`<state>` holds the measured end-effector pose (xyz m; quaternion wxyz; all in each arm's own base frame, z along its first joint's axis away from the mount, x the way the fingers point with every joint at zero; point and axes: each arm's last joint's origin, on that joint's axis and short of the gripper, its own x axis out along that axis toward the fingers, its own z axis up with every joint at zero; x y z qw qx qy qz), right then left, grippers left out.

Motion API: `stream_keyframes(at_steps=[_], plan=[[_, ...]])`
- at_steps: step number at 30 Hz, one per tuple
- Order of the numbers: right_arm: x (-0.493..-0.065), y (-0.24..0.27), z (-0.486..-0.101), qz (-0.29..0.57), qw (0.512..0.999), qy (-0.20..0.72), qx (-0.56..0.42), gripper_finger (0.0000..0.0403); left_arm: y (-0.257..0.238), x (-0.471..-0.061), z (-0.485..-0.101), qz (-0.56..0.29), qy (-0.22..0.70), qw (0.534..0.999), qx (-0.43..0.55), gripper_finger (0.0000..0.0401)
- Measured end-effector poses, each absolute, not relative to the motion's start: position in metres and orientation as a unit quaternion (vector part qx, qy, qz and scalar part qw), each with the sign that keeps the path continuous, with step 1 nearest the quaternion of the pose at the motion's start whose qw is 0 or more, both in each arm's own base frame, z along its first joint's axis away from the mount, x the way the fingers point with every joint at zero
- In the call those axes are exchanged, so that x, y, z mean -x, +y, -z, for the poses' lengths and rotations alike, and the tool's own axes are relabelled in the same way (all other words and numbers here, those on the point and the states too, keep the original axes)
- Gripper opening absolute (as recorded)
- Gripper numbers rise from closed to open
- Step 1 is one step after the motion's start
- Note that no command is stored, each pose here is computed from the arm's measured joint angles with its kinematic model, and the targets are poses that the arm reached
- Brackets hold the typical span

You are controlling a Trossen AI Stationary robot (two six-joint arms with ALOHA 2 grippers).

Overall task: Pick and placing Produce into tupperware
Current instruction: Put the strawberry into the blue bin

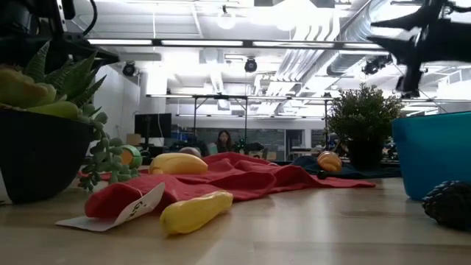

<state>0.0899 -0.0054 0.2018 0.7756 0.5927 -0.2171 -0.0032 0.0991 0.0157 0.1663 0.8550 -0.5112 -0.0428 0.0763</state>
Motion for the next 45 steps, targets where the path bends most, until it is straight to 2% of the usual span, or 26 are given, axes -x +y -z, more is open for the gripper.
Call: stream_keyframes(at_steps=[4, 9, 15, 19, 25, 28, 31, 39, 45], plan=[[-0.084, -0.007, -0.228, 0.012, 0.791, -0.258, -0.554, 0.0094, 0.018, -0.099, -0.168, -0.1, -0.068, 0.851, 0.511, 0.0001], [-0.092, -0.006, -0.263, 0.039, 0.834, -0.225, -0.502, 0.0094, 0.018, -0.098, -0.172, -0.092, -0.089, 0.851, 0.51, 0.0001], [-0.116, -0.003, -0.304, 0.084, 0.897, -0.049, -0.431, 0.0094, 0.017, -0.098, -0.176, -0.07, -0.096, 0.852, 0.51, 0.0001], [-0.128, -0.001, -0.326, 0.118, 0.902, 0.08, -0.407, 0.0094, 0.016, -0.098, -0.176, -0.062, -0.091, 0.853, 0.51, 0.0001], [-0.139, 0.001, -0.351, 0.165, 0.864, 0.214, -0.425, 0.0094, 0.016, -0.098, -0.176, -0.062, -0.09, 0.853, 0.51, 0.0001], [-0.142, 0.001, -0.358, 0.208, 0.816, 0.256, -0.474, 0.0094, 0.016, -0.098, -0.176, -0.062, -0.09, 0.853, 0.51, 0.0001], [-0.144, 0.001, -0.358, 0.26, 0.769, 0.301, -0.5, 0.0094, 0.016, -0.098, -0.176, -0.062, -0.09, 0.853, 0.51, 0.0001], [-0.145, 0.006, -0.332, 0.369, 0.657, 0.441, -0.486, 0.0094, 0.016, -0.099, -0.175, -0.063, -0.087, 0.853, 0.511, 0.0001], [-0.162, 0.014, -0.32, 0.37, 0.643, 0.493, -0.454, 0.0094, 0.016, -0.099, -0.175, -0.063, -0.087, 0.853, 0.511, 0.0001]])
